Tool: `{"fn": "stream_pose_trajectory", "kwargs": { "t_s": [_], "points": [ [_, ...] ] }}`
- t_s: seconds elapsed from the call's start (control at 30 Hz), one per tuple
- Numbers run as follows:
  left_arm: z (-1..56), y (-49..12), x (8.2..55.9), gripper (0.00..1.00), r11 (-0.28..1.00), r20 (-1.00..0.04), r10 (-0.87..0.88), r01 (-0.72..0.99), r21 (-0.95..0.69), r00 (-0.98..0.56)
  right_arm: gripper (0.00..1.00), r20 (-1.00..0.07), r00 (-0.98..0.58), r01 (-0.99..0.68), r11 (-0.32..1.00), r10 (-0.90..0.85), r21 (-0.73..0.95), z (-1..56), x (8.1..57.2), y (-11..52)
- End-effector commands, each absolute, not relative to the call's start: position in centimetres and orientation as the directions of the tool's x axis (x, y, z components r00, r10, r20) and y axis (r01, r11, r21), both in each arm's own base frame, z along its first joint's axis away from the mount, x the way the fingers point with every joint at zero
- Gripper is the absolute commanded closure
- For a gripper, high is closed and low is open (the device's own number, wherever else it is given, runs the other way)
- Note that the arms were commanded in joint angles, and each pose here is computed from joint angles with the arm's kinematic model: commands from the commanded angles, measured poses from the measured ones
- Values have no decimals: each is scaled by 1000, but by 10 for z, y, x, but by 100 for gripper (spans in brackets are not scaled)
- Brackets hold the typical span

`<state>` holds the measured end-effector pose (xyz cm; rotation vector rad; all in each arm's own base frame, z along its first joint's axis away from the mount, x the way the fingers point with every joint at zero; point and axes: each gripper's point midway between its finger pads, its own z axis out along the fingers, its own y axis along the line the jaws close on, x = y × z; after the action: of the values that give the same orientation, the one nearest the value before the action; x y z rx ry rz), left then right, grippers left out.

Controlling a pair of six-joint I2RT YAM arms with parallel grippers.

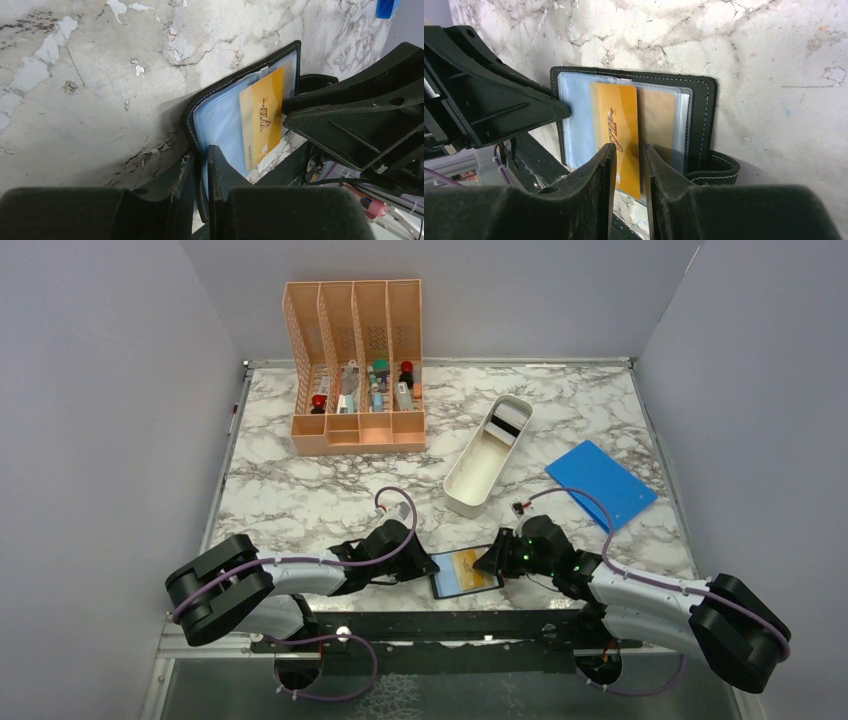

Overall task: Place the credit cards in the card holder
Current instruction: Insert the credit card into the card holder.

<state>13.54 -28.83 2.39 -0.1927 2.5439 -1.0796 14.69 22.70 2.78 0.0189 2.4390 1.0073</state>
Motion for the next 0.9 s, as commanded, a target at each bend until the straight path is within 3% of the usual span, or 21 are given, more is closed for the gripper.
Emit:
{"fn": "stream_pose_trajectory", "kwargs": {
  "t_s": [0.0,0.4,0.73,0.87],
  "points": [
    [16,-286,124,84,715,-257,-224,21,-699,-940,69,-432,-889,-178,754,151,632,15,140,222],
    [20,-292,126,84,708,-264,-215,36,-705,-940,90,-396,-908,-195,702,135,685,19,135,239],
    [27,-299,124,80,695,-267,-199,56,-716,-943,90,-383,-918,-213,689,101,693,17,132,252],
    [31,-301,124,78,687,-275,-201,65,-724,-940,83,-386,-918,-217,693,96,688,16,131,252]
  ]
}}
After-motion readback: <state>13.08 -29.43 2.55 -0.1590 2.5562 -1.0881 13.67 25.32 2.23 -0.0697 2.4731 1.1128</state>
